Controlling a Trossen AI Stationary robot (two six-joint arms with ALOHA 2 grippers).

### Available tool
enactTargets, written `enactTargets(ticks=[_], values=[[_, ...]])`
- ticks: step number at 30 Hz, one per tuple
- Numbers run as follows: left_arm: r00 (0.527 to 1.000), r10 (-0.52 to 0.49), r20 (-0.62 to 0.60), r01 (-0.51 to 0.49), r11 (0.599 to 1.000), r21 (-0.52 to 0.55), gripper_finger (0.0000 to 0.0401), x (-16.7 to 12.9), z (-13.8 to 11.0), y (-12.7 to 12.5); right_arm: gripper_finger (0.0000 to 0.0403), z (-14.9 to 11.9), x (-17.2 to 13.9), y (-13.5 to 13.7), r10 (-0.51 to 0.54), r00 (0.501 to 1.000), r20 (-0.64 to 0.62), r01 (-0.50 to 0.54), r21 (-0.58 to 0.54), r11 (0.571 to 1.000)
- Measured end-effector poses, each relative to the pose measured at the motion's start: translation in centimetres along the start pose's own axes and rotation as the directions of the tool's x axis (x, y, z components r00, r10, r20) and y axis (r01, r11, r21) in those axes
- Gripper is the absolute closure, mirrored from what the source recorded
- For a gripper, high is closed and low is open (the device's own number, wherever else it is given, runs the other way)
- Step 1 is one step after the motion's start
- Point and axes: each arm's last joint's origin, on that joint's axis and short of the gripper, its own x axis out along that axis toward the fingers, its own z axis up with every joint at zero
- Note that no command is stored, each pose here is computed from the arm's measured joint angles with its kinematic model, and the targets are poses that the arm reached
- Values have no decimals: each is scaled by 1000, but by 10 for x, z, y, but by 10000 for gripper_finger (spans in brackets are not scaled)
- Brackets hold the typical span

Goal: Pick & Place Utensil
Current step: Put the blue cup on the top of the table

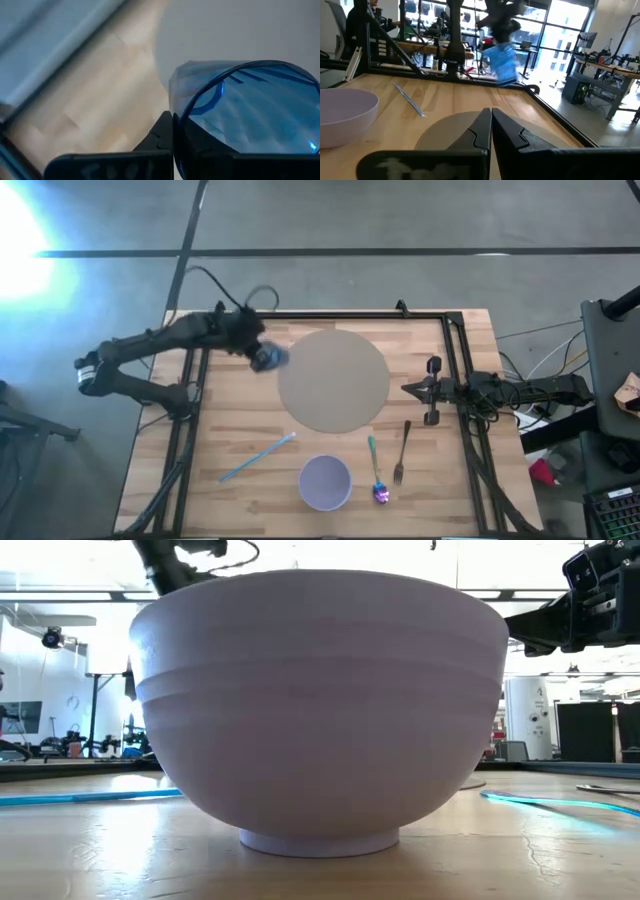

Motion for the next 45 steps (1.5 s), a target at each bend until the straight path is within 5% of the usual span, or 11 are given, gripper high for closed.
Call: enactTargets(ticks=[6,17,22,28,45], values=[[978,76,197,-66,996,-56,398,-8,42,22,394,0,0,0,0,1000,0,0,0,1000],[965,164,205,-146,984,-101,398,9,93,51,394,0,0,0,0,1000,0,0,0,1000],[976,186,111,-169,974,-149,397,24,111,68,394,0,0,0,0,1000,0,0,0,1000],[995,90,-35,-95,977,-192,398,46,121,85,394,0,0,0,0,1000,0,0,0,1000],[956,0,-294,-67,973,-220,398,77,103,96,394,0,0,0,0,1000,1,0,0,1000]])
